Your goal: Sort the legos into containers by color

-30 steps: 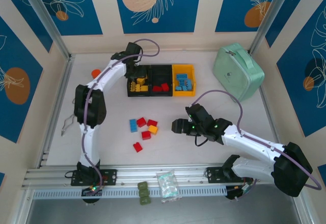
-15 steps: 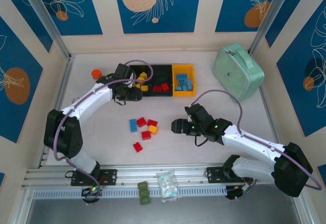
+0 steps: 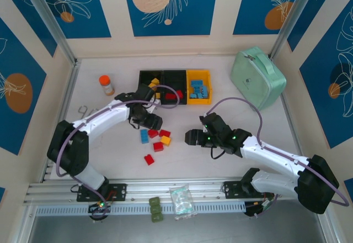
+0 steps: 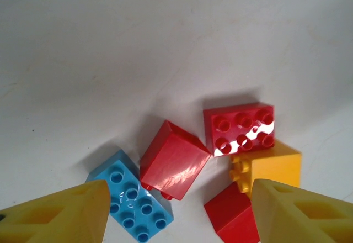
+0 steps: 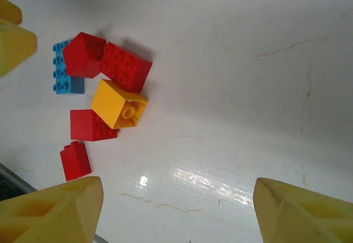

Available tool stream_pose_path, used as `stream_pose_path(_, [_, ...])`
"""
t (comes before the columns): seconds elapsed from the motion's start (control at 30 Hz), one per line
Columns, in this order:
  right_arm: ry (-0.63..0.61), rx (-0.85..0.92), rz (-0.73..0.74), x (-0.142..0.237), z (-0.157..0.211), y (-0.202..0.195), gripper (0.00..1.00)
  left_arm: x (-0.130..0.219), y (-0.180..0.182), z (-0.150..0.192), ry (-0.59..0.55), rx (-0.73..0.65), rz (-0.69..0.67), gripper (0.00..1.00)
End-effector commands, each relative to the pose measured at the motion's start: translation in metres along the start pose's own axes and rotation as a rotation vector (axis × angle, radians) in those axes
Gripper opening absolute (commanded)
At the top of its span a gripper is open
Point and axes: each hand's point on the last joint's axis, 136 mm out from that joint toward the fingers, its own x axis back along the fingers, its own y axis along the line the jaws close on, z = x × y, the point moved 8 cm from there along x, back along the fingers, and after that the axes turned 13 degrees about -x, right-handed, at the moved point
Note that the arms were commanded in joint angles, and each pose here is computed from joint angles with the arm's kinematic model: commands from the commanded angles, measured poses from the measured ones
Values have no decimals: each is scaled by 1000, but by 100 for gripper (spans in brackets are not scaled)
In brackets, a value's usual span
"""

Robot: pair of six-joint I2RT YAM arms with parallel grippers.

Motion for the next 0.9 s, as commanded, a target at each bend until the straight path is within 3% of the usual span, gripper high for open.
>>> stream_pose_path(0.0, [9, 9, -20, 2, 3, 1, 72, -4, -5, 3, 82, -123, -24, 69])
stream_pose_path(0.13, [5, -1, -19, 1, 4, -2, 72, -16, -8, 6, 165, -175, -47, 70])
stream_pose_path(0.47, [0, -8, -20, 1, 7, -7, 72, -40, -7, 4, 189, -176, -71, 69])
stream_pose_path(0.87, [-15, -21, -25, 5, 8, -14, 72, -52, -8, 7, 195, -159, -69, 56])
